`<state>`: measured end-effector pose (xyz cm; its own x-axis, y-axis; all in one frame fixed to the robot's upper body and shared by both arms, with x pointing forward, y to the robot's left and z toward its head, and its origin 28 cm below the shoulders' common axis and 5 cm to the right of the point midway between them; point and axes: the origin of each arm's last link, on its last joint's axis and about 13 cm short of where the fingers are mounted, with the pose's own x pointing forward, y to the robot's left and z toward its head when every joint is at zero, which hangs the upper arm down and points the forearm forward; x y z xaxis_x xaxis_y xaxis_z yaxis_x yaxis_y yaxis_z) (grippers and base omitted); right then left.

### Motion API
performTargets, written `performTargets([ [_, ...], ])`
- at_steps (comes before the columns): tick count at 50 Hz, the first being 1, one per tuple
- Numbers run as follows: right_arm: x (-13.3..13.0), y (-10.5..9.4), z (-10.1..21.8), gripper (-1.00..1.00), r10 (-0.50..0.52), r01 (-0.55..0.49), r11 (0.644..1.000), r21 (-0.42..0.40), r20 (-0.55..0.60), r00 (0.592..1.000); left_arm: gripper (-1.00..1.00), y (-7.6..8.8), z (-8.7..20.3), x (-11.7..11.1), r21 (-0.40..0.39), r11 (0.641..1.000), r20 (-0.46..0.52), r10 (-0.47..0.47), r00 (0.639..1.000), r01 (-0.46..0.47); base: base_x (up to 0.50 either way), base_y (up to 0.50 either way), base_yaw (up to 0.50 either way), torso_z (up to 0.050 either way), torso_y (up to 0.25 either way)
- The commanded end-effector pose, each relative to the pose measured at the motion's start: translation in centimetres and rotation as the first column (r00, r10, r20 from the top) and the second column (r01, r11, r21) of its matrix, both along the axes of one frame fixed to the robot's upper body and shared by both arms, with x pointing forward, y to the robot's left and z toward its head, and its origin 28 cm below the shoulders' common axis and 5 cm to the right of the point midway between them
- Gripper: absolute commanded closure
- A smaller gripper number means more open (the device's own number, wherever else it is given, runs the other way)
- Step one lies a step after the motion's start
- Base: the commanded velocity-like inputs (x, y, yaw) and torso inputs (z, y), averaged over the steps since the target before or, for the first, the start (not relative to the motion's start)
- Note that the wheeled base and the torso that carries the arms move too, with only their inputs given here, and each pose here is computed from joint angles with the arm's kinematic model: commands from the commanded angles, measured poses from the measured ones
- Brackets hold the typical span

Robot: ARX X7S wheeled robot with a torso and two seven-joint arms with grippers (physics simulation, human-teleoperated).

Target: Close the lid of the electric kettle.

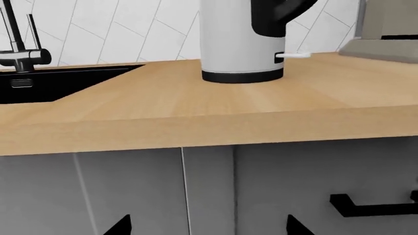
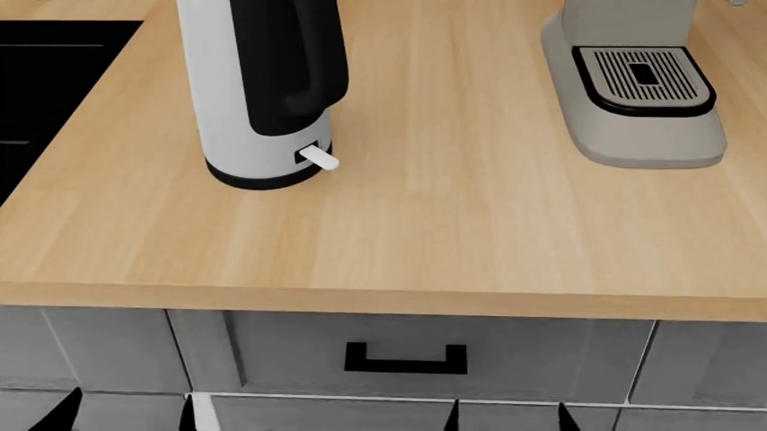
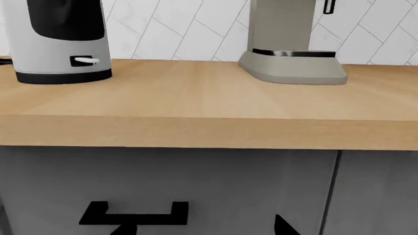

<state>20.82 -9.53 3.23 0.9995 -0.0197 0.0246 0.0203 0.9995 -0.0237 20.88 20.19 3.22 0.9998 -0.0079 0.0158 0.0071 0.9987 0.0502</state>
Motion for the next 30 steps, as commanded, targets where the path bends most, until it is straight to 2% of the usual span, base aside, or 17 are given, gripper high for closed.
performTargets([
  [1, -1.4, 0.0, 4.2, -1.0, 0.004, -0.002, 1.0, -0.02, 0.066, 0.998, -1.0, -0.4, 5.0, -1.1, -0.04, 0.999, 0.019, -0.009, 1.0, 0.01, 0.0, 0.0, 0.0, 0.0, 0.0],
  [2, -1.5, 0.1, 4.7, -1.0, 0.005, -0.004, 1.0, -0.017, 0.071, 0.997, -1.0, -0.5, 5.6, -1.2, -0.071, 0.996, 0.045, -0.05, 0.998, 0.054, 0.0, 0.0, 0.0, 0.0, 0.0],
  [18, -3.6, 0.1, 13.0, -1.0, 0.029, -0.026, 0.999, -0.023, 0.189, 0.982, -1.0, 0.3, 15.1, -3.2, -0.034, 0.999, 0.054, -0.002, 0.999, 0.003, 0.0, 0.0, 0.0, 0.0, 0.0],
  [19, -3.9, 0.2, 13.6, -1.0, 0.032, -0.028, 0.999, -0.023, 0.203, 0.979, -1.0, 0.6, 15.7, -3.3, -0.024, 0.999, 0.064, 0.045, 0.997, -0.043, 0.0, 0.0, 0.0, 0.0, 0.0],
  [21, -4.1, 0.2, 14.2, -1.0, 0.035, -0.031, 0.999, -0.023, 0.222, 0.974, -1.0, 0.4, 16.7, -3.9, -0.027, 0.999, 0.081, 0.041, 0.996, -0.039, 0.0, 0.0, 0.0, 0.0, 0.0],
  [23, -4.2, 0.3, 14.6, -1.0, 0.034, -0.03, 0.999, -0.022, 0.251, 0.967, -1.0, 0.2, 17.5, -4.6, -0.019, 1.0, 0.112, -0.007, 0.994, 0.009, 0.0, 0.0, 0.0, 0.0, 0.0],
  [27, -4.9, 0.5, 15.7, -1.0, 0.039, -0.031, 0.999, -0.034, 0.271, 0.962, -1.0, 0.3, 18.1, -5.3, -0.032, 0.999, 0.144, -0.018, 0.989, 0.023, 0.0, 0.0, 0.0, 0.005, 0.0],
  [30, -5.2, 0.6, 16.1, -1.0, 0.042, -0.032, 0.999, -0.038, 0.279, 0.96, -1.0, 0.4, 18.6, -5.6, -0.049, 0.998, 0.137, -0.018, 0.99, 0.025, 0.0, 0.0, 0.0, 0.042, 0.0],
])
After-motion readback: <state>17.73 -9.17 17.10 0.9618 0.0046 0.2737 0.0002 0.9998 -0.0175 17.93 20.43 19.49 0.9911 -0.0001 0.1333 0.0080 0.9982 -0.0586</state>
